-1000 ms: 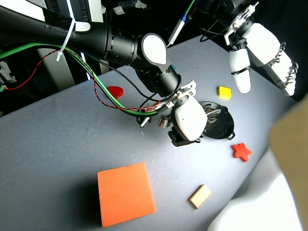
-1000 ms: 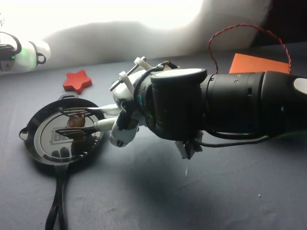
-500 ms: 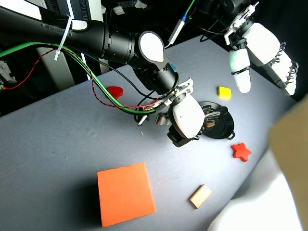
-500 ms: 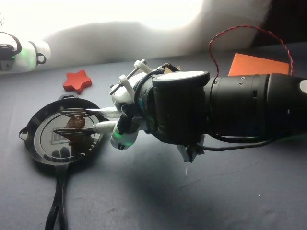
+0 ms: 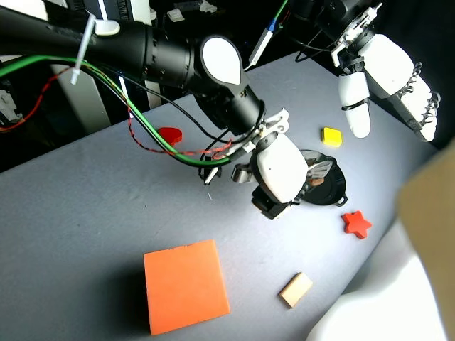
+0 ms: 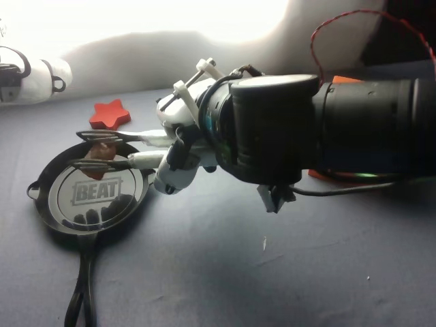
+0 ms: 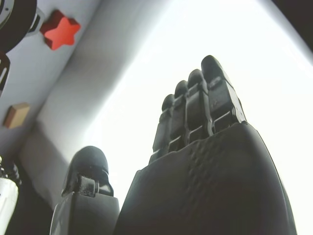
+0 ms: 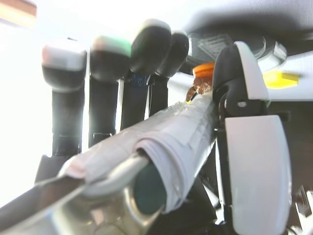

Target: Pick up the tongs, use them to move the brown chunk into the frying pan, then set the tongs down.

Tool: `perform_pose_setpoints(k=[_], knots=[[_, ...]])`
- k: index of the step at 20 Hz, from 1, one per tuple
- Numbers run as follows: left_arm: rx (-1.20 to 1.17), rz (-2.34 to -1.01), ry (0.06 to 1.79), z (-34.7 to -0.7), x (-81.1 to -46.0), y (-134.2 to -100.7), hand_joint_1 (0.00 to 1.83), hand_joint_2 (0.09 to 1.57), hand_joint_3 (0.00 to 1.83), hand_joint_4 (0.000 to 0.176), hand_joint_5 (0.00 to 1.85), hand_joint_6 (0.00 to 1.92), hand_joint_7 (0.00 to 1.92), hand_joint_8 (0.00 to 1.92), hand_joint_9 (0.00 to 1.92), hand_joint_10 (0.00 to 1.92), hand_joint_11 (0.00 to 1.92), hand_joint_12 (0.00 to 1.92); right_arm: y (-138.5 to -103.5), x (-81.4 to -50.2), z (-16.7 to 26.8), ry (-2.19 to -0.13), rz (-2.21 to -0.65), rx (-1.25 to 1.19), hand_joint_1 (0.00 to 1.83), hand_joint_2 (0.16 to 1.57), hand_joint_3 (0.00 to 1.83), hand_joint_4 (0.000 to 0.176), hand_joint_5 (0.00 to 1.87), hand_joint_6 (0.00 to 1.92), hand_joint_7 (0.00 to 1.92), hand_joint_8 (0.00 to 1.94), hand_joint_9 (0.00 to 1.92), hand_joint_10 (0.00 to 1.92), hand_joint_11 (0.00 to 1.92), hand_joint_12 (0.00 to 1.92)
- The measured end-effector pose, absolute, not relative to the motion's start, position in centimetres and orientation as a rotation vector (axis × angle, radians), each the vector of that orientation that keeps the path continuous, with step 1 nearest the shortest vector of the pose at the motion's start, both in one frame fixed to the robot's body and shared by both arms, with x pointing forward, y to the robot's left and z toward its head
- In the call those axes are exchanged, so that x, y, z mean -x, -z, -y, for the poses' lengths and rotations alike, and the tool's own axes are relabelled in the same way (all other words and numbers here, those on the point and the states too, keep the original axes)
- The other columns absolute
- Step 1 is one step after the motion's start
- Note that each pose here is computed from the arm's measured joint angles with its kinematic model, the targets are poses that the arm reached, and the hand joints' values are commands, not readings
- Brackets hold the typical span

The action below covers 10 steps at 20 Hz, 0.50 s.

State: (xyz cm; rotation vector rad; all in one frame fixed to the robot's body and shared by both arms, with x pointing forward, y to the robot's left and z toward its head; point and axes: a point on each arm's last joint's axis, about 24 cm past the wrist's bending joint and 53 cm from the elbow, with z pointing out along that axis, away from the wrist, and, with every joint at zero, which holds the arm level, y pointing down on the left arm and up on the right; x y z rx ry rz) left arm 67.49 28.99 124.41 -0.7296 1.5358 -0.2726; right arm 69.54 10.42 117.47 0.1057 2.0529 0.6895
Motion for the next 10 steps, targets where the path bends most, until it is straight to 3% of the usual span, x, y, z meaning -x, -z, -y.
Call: perform_pose_setpoints(k=[5, 10], knots=[[0.727, -1.538, 0.275, -28.9, -67.5, -124.4, 0.00, 1.25, 0.00, 0.000, 0.00, 0.00, 0.04, 0.00, 0.05, 0.00, 0.00, 0.23, -117.0, -69.3, -9.9, -0.676, -2.061, -0.097, 0.48, 1.26, 0.00, 0.000, 0.83, 0.98, 1.02, 1.02, 1.00, 1.37, 0.79, 1.81], [0.729, -1.537, 0.271, -29.1, -67.4, -124.4, 0.00, 1.24, 0.00, 0.000, 0.01, 0.00, 0.05, 0.00, 0.06, 0.00, 0.00, 0.25, -115.3, -69.0, -9.5, -0.650, -2.086, -0.090, 0.46, 1.25, 0.00, 0.000, 0.80, 1.00, 0.98, 1.12, 0.95, 1.42, 0.76, 1.83]])
